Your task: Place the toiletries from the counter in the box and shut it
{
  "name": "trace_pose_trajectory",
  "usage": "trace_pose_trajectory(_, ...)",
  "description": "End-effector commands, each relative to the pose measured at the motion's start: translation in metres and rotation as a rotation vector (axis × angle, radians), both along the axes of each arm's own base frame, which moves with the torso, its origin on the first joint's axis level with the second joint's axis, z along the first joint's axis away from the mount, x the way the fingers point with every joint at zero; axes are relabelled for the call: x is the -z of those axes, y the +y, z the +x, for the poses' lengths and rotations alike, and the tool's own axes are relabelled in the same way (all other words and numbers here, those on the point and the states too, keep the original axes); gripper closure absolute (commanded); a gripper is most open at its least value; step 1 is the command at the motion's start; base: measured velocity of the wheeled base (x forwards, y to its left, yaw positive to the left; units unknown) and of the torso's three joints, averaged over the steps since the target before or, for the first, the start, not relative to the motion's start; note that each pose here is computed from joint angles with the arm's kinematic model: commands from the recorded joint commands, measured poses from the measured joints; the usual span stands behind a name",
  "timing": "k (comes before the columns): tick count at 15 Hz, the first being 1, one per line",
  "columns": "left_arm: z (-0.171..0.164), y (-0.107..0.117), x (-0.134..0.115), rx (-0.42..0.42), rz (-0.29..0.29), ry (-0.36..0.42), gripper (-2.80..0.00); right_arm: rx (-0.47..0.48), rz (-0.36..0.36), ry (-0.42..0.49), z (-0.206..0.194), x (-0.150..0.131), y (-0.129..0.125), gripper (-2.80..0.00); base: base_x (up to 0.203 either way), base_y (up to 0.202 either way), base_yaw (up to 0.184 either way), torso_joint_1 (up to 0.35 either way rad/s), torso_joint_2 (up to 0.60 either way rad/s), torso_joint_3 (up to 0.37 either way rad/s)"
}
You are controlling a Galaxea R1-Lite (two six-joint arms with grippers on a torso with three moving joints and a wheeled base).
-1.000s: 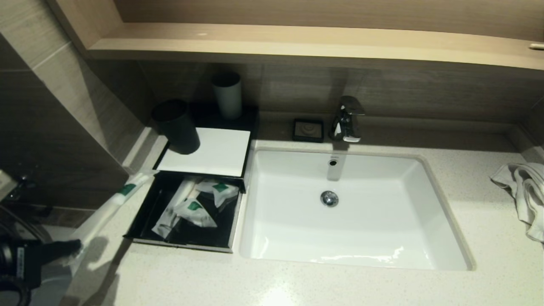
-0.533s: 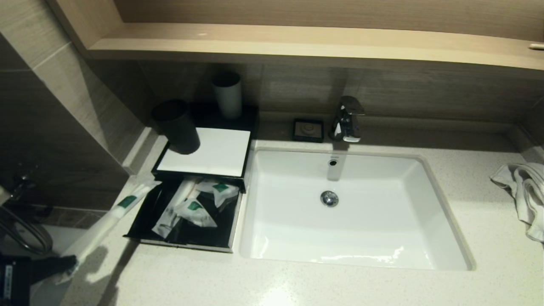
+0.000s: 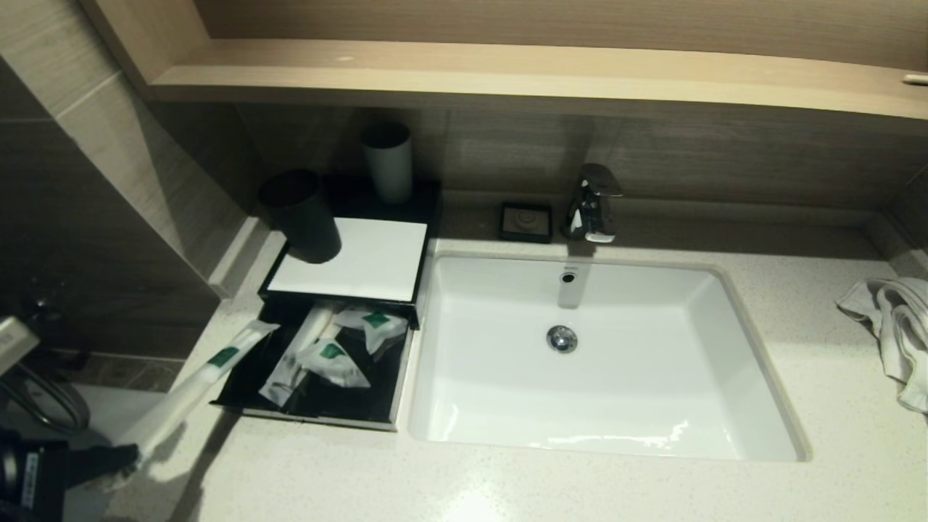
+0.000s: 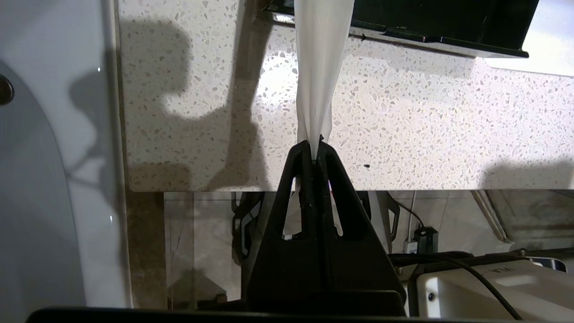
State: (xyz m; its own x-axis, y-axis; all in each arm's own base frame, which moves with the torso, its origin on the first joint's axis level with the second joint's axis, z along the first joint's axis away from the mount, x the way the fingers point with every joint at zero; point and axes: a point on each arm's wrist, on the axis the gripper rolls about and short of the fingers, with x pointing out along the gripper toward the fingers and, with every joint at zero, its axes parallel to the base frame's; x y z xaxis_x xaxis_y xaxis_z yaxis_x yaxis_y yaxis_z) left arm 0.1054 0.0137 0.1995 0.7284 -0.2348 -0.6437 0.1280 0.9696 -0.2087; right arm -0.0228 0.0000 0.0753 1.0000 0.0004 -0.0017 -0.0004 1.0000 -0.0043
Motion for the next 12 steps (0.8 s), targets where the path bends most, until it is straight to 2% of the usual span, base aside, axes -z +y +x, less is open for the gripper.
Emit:
trace_pose_trajectory(1, 0.002, 0.0, 0.001, 0.003, -0.007, 0.021, 0.0, 0.0, 0.0, 0.0, 0.0, 0.0, 0.0, 0.0, 0.0, 0.0, 0.0, 0.0, 0.0, 0.0)
trace_pose_trajectory(8, 0.02, 0.003, 0.002, 0.009, -0.016, 0.056, 0.0, 0.0, 0.0, 0.0, 0.0, 0.0, 0.0, 0.0, 0.0, 0.0, 0.0, 0.0, 0.0, 0.0)
trace_pose_trajectory(12, 0.035, 0.001, 0.007, 0.045, -0.022, 0.079, 0.0, -0.001, 0.0, 0.0, 0.0, 0.0, 0.0, 0.0, 0.0, 0.0, 0.0, 0.0, 0.0, 0.0)
